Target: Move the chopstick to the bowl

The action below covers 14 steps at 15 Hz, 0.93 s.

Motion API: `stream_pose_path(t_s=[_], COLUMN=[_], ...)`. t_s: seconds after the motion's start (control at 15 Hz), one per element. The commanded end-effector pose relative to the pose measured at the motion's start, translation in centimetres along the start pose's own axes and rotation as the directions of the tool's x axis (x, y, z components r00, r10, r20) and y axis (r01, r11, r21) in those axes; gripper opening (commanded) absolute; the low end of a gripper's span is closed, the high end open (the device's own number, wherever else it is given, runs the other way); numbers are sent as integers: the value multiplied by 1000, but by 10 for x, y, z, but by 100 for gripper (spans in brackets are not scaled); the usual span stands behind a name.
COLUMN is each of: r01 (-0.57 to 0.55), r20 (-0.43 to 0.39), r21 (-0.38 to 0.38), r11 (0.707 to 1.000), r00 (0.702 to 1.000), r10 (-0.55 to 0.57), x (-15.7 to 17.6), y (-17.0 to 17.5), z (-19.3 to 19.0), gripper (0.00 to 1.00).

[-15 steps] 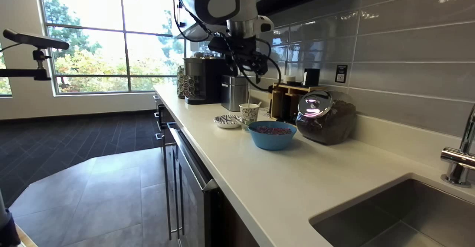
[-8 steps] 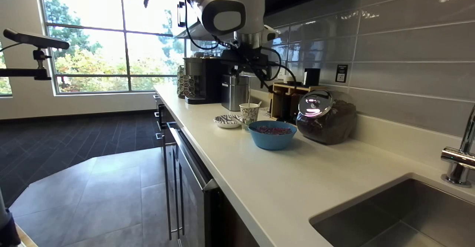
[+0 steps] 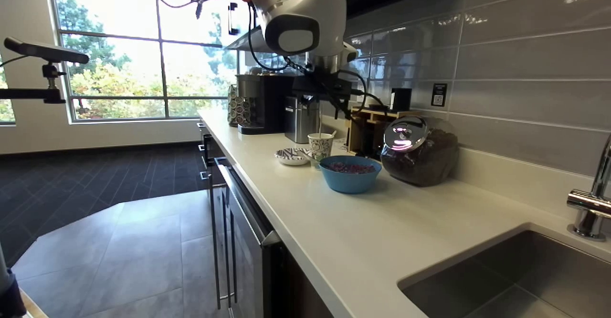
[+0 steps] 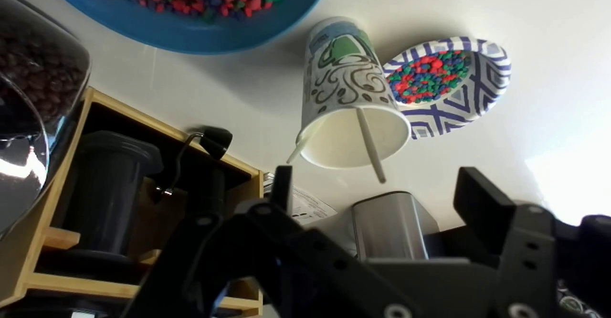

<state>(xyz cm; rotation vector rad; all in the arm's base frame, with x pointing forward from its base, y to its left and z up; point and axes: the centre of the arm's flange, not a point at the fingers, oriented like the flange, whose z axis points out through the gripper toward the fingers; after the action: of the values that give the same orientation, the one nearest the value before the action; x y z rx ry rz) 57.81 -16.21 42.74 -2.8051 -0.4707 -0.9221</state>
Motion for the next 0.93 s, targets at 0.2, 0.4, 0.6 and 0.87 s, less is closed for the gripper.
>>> stream_pose_path(t_s=[0.2, 0.4, 0.6, 0.87], r01=[23, 31, 35, 43], r20=[-5, -2, -7, -14], r21=[28, 34, 38, 45], r11=[999, 999, 999, 998], r00=[1000, 1000, 999, 999], r10=[-23, -31, -35, -43], x=[-3, -3, -3, -2], y=[12, 11, 10, 8], z=[13, 15, 17, 16], gripper=[37, 12, 0, 2])
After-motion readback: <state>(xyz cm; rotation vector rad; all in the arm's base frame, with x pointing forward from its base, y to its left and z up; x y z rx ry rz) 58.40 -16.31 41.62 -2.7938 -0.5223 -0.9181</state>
